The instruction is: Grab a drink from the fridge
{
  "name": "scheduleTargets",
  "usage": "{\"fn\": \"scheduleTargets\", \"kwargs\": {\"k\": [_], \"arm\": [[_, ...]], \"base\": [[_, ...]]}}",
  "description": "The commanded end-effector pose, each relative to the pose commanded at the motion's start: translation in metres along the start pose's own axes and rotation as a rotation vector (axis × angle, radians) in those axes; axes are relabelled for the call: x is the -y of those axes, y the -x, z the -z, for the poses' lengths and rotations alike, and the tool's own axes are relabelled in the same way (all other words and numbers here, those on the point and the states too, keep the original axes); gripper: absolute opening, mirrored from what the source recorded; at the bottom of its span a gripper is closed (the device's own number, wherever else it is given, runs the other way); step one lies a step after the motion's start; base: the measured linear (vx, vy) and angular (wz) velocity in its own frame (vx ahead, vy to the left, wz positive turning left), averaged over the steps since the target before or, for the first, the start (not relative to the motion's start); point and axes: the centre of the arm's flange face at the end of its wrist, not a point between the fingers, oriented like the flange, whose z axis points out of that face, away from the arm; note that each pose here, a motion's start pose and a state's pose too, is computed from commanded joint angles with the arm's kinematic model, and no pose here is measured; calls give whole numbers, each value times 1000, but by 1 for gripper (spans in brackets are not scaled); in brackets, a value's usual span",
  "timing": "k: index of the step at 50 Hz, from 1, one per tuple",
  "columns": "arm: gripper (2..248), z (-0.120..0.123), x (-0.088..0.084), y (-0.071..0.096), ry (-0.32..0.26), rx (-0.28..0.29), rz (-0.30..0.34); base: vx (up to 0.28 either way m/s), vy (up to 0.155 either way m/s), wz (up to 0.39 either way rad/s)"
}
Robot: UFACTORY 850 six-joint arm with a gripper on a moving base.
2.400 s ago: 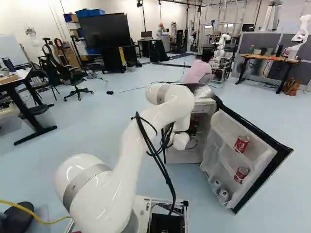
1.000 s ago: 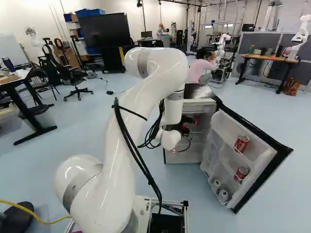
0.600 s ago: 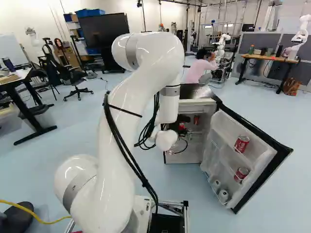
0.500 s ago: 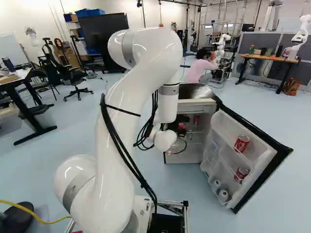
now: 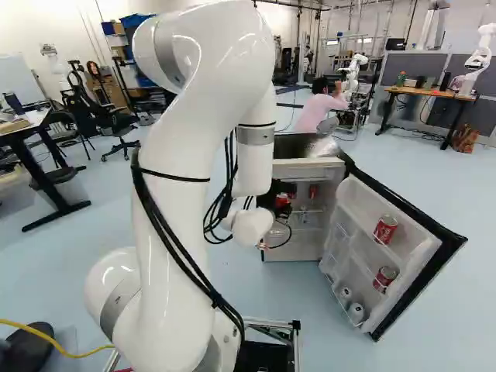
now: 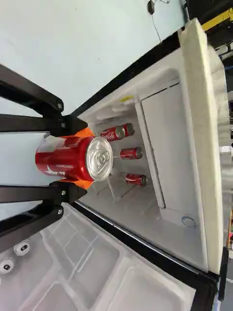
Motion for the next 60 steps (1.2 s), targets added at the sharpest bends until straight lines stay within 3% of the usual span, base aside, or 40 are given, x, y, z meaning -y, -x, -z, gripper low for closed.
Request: {"fn": "scheduleTargets", "kwargs": {"k": [14, 60], "arm": [[98, 21, 4, -10, -4, -32, 5], [98, 49, 7, -49, 0, -141, 20]], "base": [[0, 0, 0], [0, 0, 0]]}}
